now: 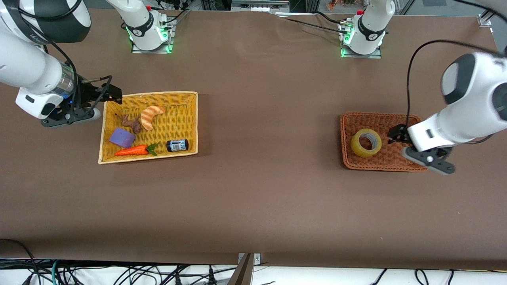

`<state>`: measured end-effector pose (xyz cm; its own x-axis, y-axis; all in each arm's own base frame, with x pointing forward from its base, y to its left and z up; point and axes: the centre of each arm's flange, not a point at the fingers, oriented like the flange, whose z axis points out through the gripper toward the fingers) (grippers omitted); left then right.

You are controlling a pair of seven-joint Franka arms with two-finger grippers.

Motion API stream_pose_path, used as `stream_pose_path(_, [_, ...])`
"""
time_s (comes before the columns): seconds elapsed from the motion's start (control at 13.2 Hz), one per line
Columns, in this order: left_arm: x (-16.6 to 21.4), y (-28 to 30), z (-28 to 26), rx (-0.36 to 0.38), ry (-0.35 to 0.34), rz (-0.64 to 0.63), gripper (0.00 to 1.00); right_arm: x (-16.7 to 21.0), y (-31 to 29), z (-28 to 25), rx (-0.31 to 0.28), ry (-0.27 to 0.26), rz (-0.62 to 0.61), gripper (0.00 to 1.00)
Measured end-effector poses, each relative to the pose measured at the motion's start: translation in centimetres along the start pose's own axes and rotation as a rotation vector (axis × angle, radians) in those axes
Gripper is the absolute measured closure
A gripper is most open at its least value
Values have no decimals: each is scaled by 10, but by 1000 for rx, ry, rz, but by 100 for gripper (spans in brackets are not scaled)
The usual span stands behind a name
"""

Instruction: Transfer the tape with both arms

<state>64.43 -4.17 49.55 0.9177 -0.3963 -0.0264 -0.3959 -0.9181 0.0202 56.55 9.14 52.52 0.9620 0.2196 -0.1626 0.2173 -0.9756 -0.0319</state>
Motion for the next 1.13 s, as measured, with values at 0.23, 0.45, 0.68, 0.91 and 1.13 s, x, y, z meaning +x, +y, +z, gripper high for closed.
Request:
stream_pose_path(0.23, [-9, 4, -64, 34, 79, -219, 0, 0, 1, 0, -6, 1, 0, 0])
stream_pose_path(0.45, [-27, 32, -91, -61, 99, -484, 0, 0, 1, -1, -6, 2, 0, 0])
stream_pose_path(0.68, [-51, 27, -75, -45, 92, -512, 0, 0, 1, -1, -7, 2, 0, 0])
stream_pose_path(0.91, [-56, 37, -73, -27, 86, -493, 0, 0, 1, -1, -7, 2, 0, 0])
stream_pose_path(1.13, [-56, 41, -73, -27, 79, -487, 0, 0, 1, -1, -7, 2, 0, 0])
